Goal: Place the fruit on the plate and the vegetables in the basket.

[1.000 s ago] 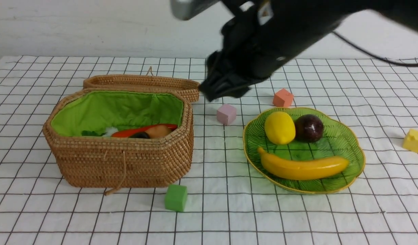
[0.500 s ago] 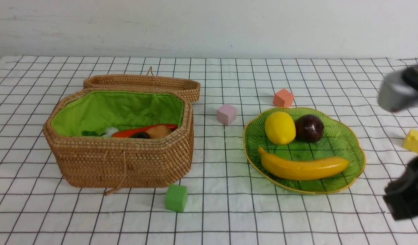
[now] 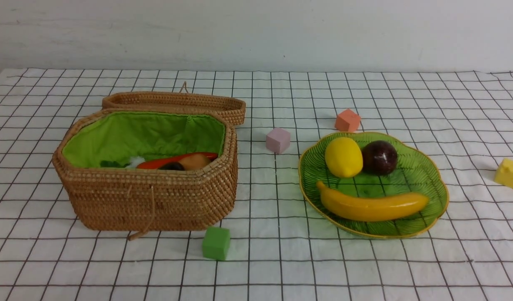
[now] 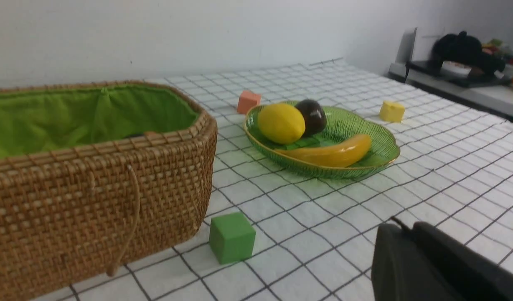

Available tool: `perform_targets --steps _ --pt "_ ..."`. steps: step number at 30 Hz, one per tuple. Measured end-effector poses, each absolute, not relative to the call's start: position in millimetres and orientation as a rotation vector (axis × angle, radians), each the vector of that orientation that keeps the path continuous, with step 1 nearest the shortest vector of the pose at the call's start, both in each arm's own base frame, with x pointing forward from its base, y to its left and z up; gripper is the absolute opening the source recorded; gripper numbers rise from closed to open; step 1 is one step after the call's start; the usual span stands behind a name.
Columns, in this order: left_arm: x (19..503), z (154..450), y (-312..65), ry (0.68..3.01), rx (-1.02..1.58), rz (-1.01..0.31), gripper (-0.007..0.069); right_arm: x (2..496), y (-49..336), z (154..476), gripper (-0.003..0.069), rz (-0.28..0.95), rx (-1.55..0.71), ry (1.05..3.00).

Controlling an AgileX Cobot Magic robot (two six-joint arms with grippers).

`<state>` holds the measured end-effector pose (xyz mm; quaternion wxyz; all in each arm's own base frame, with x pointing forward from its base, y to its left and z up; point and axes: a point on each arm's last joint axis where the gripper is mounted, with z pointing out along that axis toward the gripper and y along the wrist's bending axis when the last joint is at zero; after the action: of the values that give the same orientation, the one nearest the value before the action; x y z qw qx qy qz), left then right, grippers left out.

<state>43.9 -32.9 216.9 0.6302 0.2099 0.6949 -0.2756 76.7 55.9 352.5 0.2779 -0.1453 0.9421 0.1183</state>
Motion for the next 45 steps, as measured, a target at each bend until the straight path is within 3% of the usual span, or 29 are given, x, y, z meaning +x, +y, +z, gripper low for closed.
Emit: perform_targets --steps 5,8,10,14,19,24,45 --pt "45 206 -34 1.62 0.498 -0.624 0.0039 70 48 356 0.0028 0.345 -0.351 2.497" --pt "45 202 -34 1.634 0.506 -0.623 0.004 69 35 358 0.0026 0.312 -0.182 2.478" --pt "46 201 -33 1.651 0.504 -0.611 0.0043 67 22 355 0.0004 0.27 -0.057 2.395" --pt "46 199 -32 1.671 0.501 -0.596 0.0043 61 12 332 -0.0008 0.196 -0.064 2.161" --pt "47 198 -32 1.683 0.499 -0.587 0.0043 54 7 240 -0.0008 0.094 -0.018 1.91" --pt "47 197 -32 1.687 0.498 -0.584 0.0046 52 6 174 -0.0008 0.089 0.018 1.913" --pt "47 197 -32 1.69 0.499 -0.582 0.006 52 5 174 -0.0008 0.088 0.021 1.881"
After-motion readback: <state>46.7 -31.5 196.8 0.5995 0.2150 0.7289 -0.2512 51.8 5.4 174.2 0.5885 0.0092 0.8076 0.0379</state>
